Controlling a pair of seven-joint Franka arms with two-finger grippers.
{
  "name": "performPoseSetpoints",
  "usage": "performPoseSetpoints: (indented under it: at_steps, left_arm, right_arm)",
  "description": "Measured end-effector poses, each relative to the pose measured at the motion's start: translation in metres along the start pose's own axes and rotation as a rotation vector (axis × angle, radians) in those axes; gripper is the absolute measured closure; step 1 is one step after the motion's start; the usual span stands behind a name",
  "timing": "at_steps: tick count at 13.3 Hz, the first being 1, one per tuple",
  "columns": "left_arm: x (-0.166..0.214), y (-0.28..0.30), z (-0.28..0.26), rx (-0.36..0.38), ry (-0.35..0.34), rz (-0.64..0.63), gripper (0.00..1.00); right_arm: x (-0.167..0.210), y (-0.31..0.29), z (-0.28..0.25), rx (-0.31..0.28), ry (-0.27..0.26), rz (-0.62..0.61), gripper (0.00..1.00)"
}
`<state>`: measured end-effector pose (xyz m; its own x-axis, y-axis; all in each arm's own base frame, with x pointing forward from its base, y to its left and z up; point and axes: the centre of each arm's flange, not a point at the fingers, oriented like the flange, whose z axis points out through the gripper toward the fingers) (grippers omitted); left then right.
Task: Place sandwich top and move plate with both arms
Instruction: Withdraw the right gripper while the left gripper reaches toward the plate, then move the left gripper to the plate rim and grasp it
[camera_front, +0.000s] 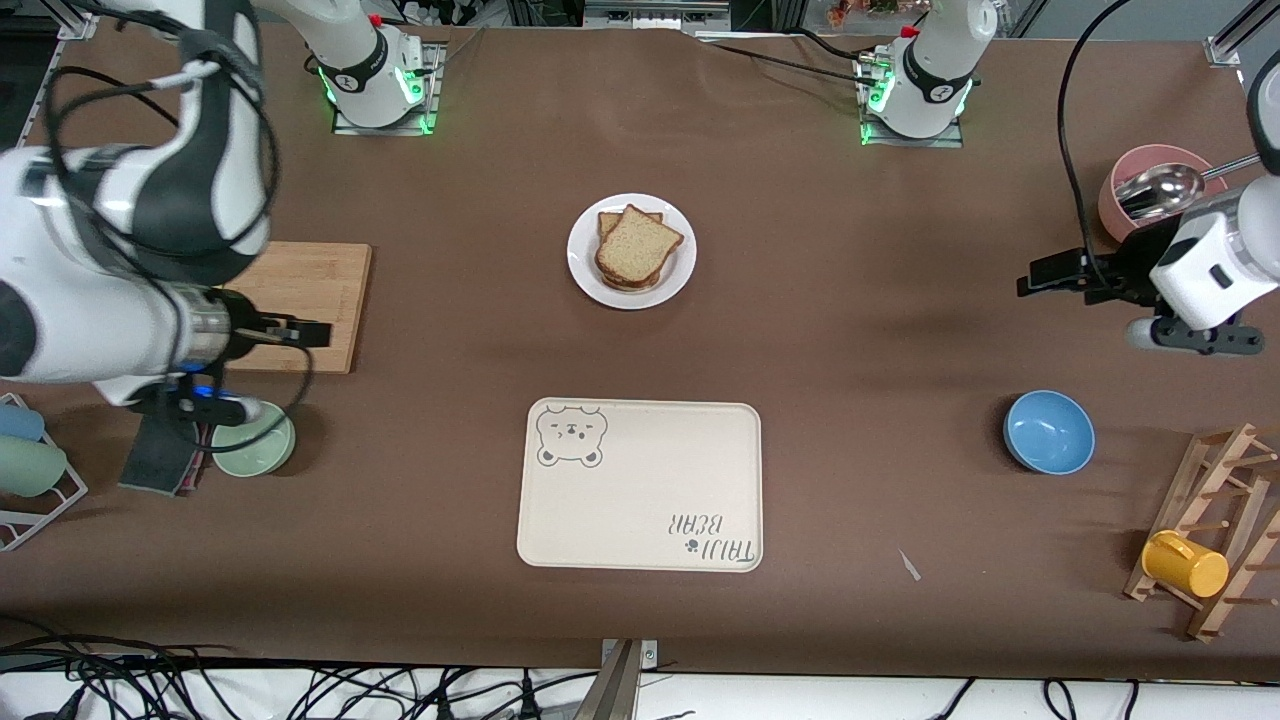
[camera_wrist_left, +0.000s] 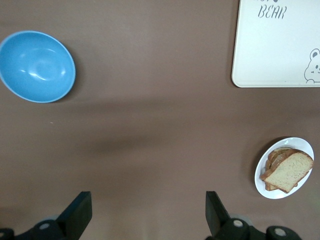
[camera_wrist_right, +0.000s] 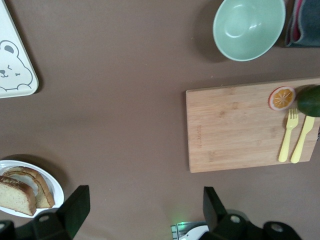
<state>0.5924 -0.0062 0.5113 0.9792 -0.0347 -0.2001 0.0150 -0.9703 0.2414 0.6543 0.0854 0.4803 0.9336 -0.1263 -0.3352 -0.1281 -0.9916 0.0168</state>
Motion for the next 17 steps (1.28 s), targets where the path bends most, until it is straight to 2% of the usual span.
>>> performPoseSetpoints:
  at_steps: [2,5,9,12,15,17]
  left_arm:
    - [0.011,0.007,0.023,-0.062,-0.041,0.008,0.0]
    - [0.026,0.011,0.061,-0.195,-0.105,0.013,0.0]
    - [0.041,0.013,0.093,-0.329,-0.144,0.054,0.0]
    - [0.053,0.016,0.123,-0.436,-0.179,0.062,0.0]
    - [0.066,0.028,0.157,-0.452,-0.199,0.083,0.0]
    - [0.072,0.046,0.17,-0.442,-0.175,0.123,0.0]
  right_arm:
    - [0.001,0.023,-0.006,0.002,0.018,-0.014,0.0]
    - [0.001,0.03,-0.005,-0.034,0.057,-0.061,0.0]
    - [-0.012,0.066,-0.013,-0.006,0.125,-0.078,0.0]
    - [-0.047,0.098,-0.034,0.019,0.16,-0.072,0.0]
    - [-0.084,0.126,-0.06,0.027,0.222,-0.043,0.0]
    - [-0.108,0.136,-0.071,-0.002,0.268,-0.044,0.0]
